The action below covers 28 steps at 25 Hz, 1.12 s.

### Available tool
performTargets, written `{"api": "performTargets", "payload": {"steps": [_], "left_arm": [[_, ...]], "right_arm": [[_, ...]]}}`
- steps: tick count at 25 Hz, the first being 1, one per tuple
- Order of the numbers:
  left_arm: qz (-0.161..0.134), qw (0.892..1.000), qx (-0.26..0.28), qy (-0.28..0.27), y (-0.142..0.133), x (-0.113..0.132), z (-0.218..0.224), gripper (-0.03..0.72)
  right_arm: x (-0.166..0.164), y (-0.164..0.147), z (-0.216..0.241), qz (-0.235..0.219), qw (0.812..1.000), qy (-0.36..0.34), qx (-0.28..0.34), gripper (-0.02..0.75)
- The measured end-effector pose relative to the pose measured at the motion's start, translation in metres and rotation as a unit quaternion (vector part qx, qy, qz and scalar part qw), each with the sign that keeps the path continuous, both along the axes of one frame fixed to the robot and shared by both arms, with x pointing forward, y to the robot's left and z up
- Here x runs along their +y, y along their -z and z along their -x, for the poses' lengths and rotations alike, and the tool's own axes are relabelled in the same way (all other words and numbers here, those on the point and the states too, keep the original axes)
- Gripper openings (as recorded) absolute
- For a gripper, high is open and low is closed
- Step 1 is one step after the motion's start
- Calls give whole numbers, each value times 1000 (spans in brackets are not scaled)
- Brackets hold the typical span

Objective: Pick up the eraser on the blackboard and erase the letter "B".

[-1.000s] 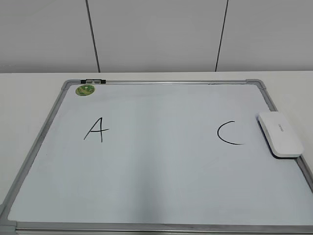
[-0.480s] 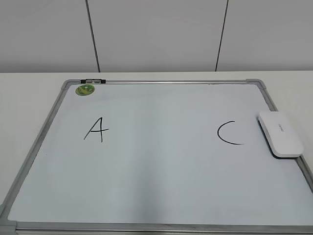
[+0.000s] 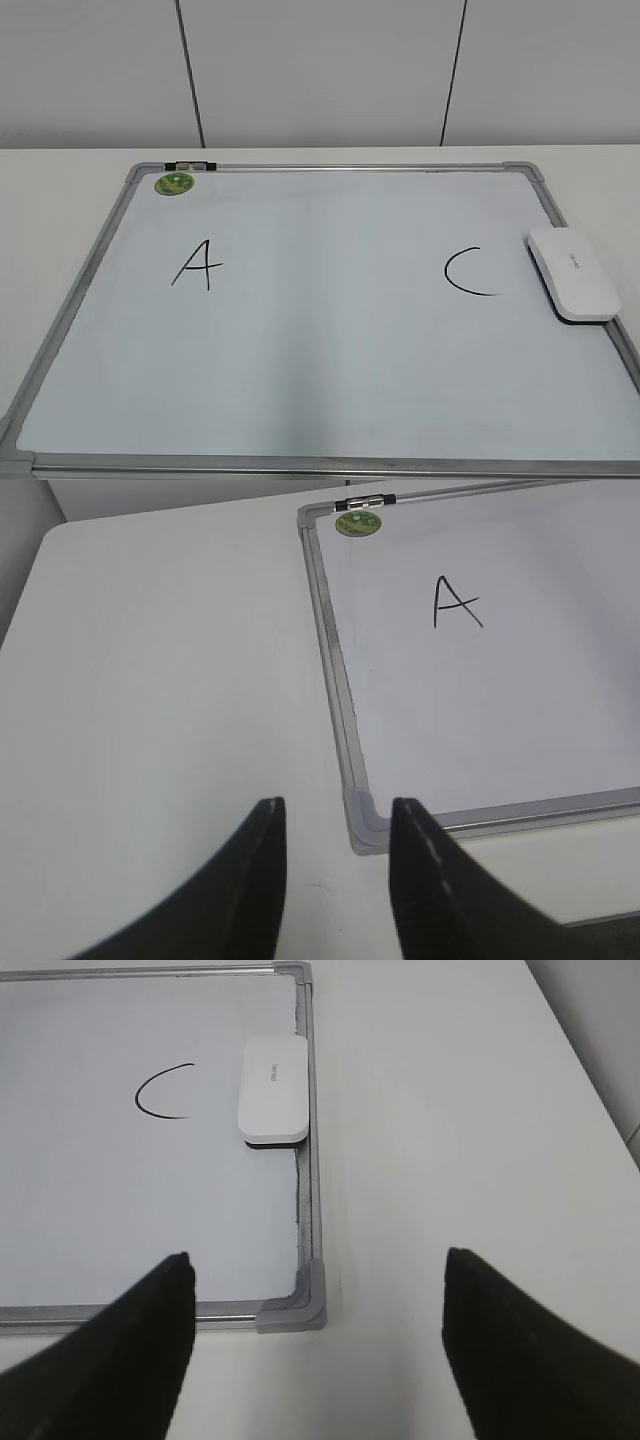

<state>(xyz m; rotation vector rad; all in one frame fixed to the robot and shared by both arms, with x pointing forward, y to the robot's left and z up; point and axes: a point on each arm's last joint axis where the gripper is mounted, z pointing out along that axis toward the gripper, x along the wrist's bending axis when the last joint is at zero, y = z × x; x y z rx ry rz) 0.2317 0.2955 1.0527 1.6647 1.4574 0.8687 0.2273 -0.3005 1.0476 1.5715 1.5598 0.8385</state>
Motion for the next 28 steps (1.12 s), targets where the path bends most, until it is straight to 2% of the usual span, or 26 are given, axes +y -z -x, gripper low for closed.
{"api": "performTargets", "payload": {"steps": [5,28], "left_arm": [[0,1000,0,0,0,0,0,241],[0,1000,0,0,0,0,0,241]], "right_arm": [[0,0,0,14,1000,-8,1,591],[0,0,0,14,1000,-8,1,591]]}}
